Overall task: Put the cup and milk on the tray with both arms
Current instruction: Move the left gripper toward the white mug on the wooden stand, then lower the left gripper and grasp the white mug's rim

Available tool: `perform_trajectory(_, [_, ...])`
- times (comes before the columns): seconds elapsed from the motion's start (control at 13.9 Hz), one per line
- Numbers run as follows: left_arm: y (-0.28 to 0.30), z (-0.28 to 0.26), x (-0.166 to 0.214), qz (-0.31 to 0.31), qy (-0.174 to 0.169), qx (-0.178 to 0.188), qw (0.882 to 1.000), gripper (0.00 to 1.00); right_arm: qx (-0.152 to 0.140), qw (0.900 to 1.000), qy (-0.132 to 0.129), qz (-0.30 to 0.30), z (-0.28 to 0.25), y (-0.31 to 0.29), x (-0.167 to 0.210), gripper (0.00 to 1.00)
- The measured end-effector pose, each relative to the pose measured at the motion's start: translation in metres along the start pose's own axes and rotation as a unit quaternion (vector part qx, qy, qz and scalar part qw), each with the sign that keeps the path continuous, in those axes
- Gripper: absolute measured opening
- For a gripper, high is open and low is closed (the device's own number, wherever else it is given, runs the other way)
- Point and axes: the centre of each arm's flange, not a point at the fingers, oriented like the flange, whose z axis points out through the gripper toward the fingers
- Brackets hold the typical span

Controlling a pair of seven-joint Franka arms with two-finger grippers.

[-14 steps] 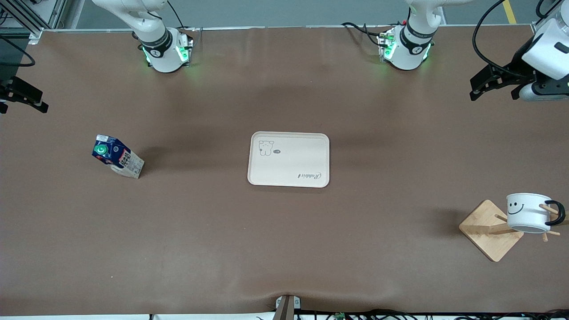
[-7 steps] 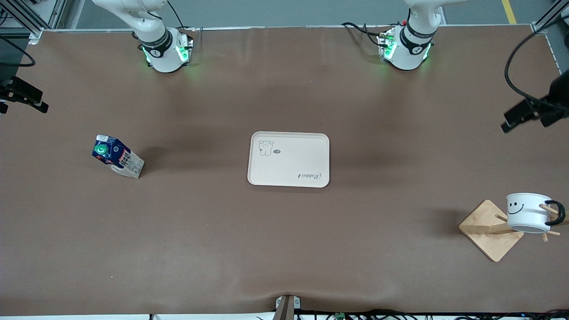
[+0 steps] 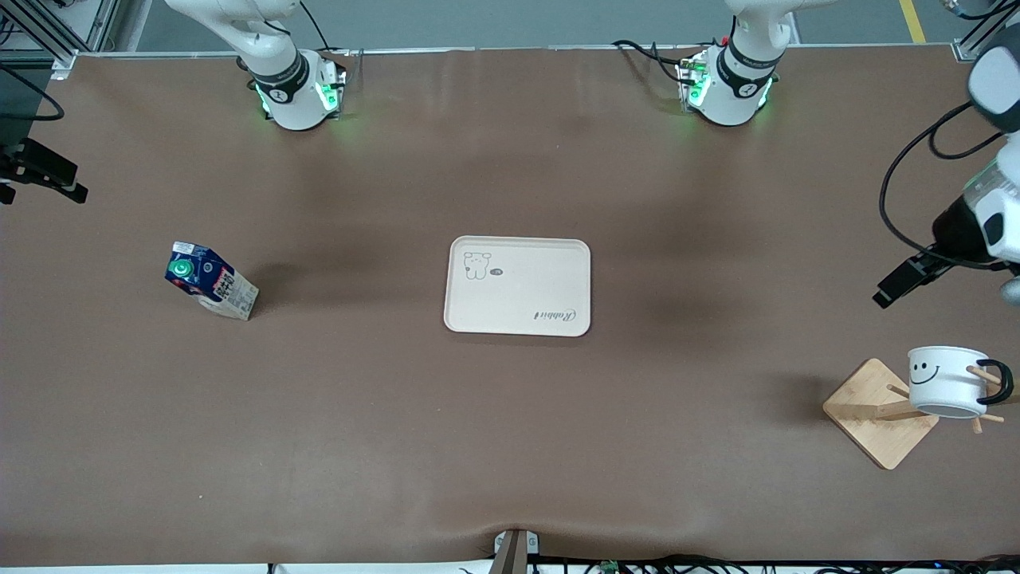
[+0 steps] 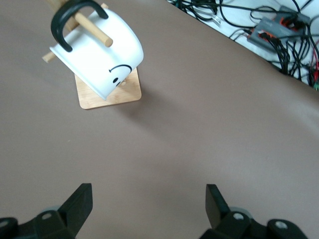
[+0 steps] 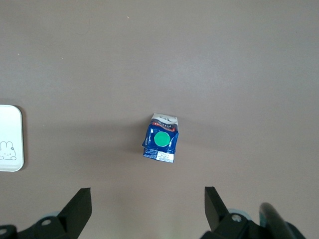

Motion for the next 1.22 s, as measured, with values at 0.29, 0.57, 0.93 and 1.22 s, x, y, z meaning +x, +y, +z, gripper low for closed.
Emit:
perform_trajectory(0.29, [-0.030, 0.048, -0.002, -0.023, 0.060, -0.018, 0.998, 1.00, 0.000, 1.000, -0.001, 0.002, 0.001, 0.002, 0.000, 1.00])
perform_trajectory(0.57, [-0.048, 0.074, -0.009, 0.016, 0.096, 0.012, 0.995, 1.00, 0.000, 1.000, -0.001, 0.003, 0.003, 0.004, 0.004, 1.00])
perform_trajectory(0.93, [-0.076, 0.096, -0.004, 0.047, 0.149, 0.017, 0.988, 1.00, 0.000, 1.000, -0.002, 0.004, 0.005, 0.005, 0.006, 1.00])
perform_trajectory(1.22, [-0.089, 0.112, 0.006, 0.091, 0.185, 0.007, 0.978, 1.00, 0.000, 1.000, -0.002, 0.005, 0.005, 0.006, 0.006, 1.00])
